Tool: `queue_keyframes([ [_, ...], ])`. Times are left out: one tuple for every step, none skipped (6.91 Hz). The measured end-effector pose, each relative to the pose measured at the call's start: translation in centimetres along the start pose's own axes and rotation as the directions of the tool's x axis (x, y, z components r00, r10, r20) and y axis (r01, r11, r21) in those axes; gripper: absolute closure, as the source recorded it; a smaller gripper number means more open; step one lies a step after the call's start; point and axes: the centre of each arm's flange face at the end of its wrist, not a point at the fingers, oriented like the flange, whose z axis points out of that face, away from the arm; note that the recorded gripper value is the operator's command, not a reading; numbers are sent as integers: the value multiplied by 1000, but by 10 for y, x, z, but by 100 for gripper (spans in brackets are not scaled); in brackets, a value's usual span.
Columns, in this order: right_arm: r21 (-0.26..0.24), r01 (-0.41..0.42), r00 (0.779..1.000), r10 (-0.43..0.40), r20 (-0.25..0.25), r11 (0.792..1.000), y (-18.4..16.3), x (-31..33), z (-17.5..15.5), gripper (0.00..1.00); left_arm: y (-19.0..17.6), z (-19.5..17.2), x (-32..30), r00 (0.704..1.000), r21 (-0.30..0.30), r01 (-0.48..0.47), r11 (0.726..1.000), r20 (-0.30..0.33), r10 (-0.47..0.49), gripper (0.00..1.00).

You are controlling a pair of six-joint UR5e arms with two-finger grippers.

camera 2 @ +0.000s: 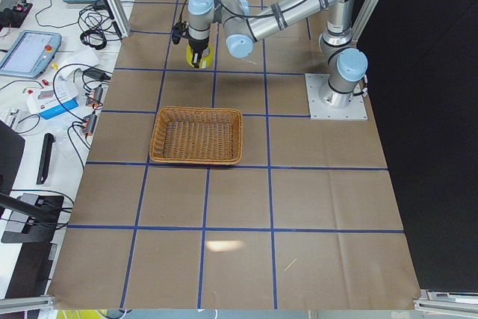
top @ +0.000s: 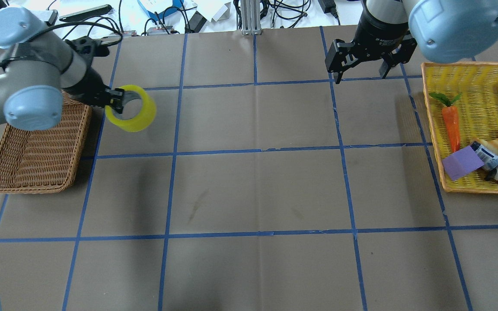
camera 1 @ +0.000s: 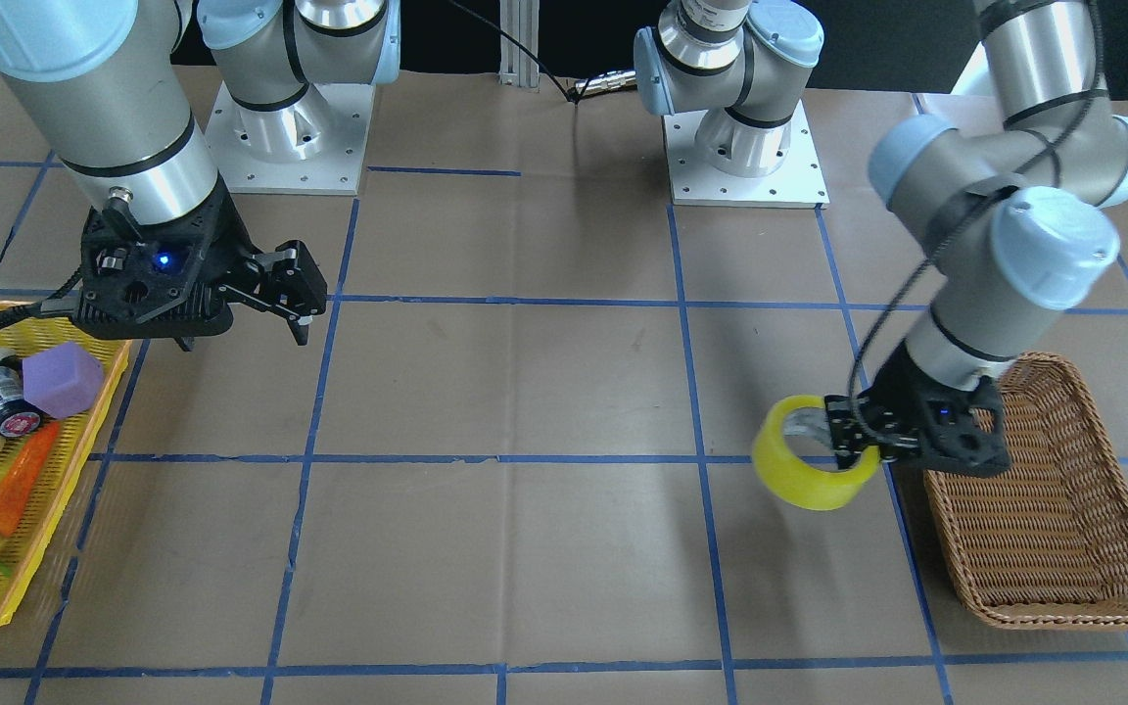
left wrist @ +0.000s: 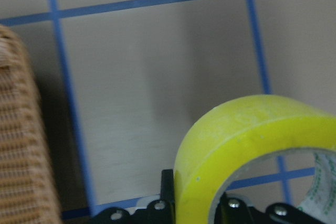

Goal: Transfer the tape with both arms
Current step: 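Carry the tape roll with the left gripper and lower it into the wicker basket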

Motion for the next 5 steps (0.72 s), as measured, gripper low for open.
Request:
queue_keyframes([
  [-1,0,1000,0,0,1000,0,0,0,0,9,3,-66,993,-49,-99,994,53,102,98],
  [-3,1,1000,-1,0,1000,0,0,1,0,12,15,-118,984,-84,-155,984,80,162,91],
  [-4,2,1000,-2,0,1000,1,0,2,0,12,33,-162,980,-95,-161,982,100,170,34],
  [-6,3,1000,-3,0,1000,1,0,3,0,12,54,-192,981,-100,-148,984,112,159,0],
  [-7,3,1000,-3,0,1000,1,0,3,0,11,71,-208,981,-103,-139,985,121,151,0],
])
